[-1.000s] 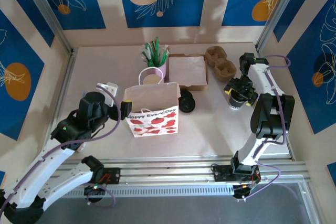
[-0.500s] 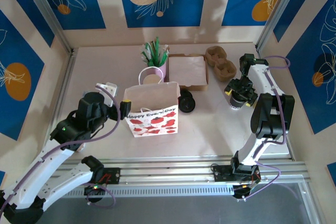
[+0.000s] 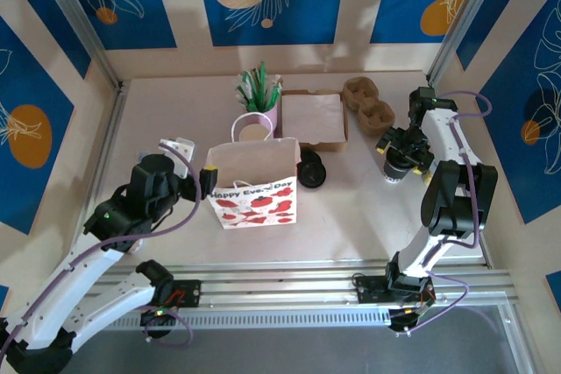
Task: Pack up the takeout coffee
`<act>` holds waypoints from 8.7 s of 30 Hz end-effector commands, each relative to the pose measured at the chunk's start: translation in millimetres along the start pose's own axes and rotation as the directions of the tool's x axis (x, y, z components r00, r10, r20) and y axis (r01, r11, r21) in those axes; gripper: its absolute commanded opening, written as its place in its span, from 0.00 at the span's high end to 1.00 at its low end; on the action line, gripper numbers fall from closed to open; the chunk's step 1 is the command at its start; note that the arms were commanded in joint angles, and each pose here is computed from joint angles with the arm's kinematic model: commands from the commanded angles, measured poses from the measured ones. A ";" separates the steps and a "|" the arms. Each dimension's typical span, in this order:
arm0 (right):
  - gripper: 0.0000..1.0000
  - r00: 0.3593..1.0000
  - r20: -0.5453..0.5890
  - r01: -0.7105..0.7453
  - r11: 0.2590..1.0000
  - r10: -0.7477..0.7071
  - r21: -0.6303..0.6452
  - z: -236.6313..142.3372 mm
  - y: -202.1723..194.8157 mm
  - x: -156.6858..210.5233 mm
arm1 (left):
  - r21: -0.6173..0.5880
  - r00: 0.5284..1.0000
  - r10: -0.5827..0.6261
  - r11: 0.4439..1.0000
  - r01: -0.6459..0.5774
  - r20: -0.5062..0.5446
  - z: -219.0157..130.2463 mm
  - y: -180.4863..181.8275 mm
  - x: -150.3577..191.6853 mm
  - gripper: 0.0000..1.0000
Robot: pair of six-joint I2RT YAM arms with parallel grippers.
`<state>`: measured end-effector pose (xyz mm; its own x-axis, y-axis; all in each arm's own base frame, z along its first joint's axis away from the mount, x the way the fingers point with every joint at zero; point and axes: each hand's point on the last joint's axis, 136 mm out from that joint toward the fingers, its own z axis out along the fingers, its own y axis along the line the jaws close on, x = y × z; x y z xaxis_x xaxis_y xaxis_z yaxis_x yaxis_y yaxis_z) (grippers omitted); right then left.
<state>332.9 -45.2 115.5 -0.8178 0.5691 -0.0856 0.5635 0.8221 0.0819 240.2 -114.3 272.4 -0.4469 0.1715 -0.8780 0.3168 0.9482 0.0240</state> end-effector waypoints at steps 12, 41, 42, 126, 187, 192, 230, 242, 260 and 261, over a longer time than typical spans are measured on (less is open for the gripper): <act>0.01 0.996 -0.021 0.090 0.996 -0.091 -0.028 8.5 5.1 -3.7 | -0.039 1.000 0.014 0.999 -0.014 -0.002 0.5 8.0 2.8 0.15; 0.12 0.979 0.038 0.201 0.980 -0.201 0.009 -2.7 16.9 4.0 | -0.045 1.000 0.019 0.999 -0.019 -0.014 3.3 8.5 5.4 0.15; 0.13 0.977 0.048 0.206 0.979 -0.206 0.003 -6.2 18.4 6.2 | -0.045 1.000 0.018 0.999 -0.019 -0.010 2.5 8.6 4.7 0.15; 0.21 0.320 0.119 0.942 0.302 -0.940 -0.146 -166.9 237.3 266.9 | -0.034 0.994 -0.012 0.999 0.016 0.111 -13.4 12.3 -5.7 0.15; 0.24 0.195 0.017 0.973 0.191 -0.981 -0.133 -109.1 239.5 280.2 | -0.033 0.994 -0.011 0.999 0.015 0.105 -12.2 11.8 -4.5 0.14; 0.24 0.193 0.050 0.976 0.186 -0.980 -0.116 -115.8 241.4 278.6 | -0.032 0.994 -0.012 0.999 0.016 0.106 -12.5 11.6 -5.0 0.15; 0.24 0.182 0.064 0.976 0.172 -0.981 -0.131 -102.6 235.0 279.0 | -0.039 0.995 -0.009 0.999 0.013 0.097 -11.3 12.4 -3.4 0.14; 0.25 0.176 0.110 0.979 0.163 -0.978 -0.122 -112.5 236.1 276.7 | -0.036 0.996 -0.009 0.999 0.012 0.092 -10.0 11.5 -3.1 0.14; 0.26 0.093 0.162 0.976 0.057 -0.983 -0.209 -110.7 223.0 303.1 | -0.035 0.997 -0.004 0.999 0.006 0.074 -6.4 10.2 -0.7 0.14; 0.26 0.091 0.163 0.977 0.056 -0.982 -0.207 -110.3 222.9 302.9 | -0.036 0.997 -0.003 0.999 0.005 0.073 -6.4 10.4 -0.7 0.14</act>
<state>207.5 305.0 209.2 -0.6417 -0.7345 -0.2207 -0.7636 0.6387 0.0944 236.1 -104.8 274.4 -0.3963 0.1379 -0.9077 0.2882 0.9574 0.0196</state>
